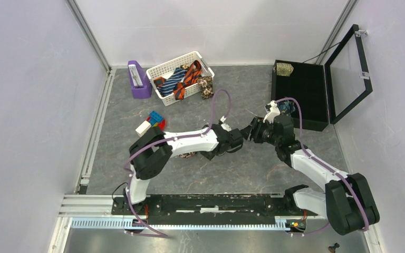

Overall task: Roll the ties
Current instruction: Roll the tie at the center of the board.

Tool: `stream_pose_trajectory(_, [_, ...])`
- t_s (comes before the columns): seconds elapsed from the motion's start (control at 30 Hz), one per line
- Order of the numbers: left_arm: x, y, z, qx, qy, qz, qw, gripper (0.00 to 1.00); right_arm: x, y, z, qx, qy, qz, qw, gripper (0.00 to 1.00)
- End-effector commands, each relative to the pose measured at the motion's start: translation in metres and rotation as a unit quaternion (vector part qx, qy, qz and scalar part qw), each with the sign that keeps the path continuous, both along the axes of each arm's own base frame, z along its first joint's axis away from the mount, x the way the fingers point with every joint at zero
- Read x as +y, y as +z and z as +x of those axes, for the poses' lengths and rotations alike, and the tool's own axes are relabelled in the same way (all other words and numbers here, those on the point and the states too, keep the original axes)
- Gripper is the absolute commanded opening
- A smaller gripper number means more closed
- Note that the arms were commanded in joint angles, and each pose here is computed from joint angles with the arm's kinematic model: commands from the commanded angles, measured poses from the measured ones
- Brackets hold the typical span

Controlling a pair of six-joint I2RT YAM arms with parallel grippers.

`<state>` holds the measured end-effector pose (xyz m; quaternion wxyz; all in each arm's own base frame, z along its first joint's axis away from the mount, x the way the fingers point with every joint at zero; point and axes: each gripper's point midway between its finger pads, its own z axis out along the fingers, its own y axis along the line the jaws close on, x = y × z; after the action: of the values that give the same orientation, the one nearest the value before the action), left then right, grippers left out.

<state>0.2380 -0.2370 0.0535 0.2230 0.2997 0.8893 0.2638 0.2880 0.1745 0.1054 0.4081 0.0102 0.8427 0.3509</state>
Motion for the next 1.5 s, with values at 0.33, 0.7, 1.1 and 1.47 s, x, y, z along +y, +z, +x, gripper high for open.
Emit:
stream_pose_trajectory(0.33, [-0.012, 0.088, -0.005, -0.063, 0.018, -0.246, 0.967, 0.63, 0.028, 0.007, -0.013, 0.005, 0.044, 0.058, 0.997, 0.85])
stream_pose_trajectory(0.7, [0.032, 0.07, 0.003, -0.033, 0.072, -0.435, 0.897, 0.41, 0.122, 0.005, -0.047, 0.076, 0.135, 0.144, 0.977, 0.97])
stream_pose_trajectory(1.1, [0.028, 0.058, 0.003, -0.015, 0.039, -0.469, 0.882, 0.36, 0.162, -0.012, -0.048, 0.127, 0.143, 0.171, 0.967, 0.98])
stream_pose_trajectory(1.47, [0.038, 0.026, -0.001, -0.002, 0.061, -0.438, 0.897, 0.35, 0.172, -0.025, -0.045, 0.141, 0.149, 0.164, 0.965, 0.98])
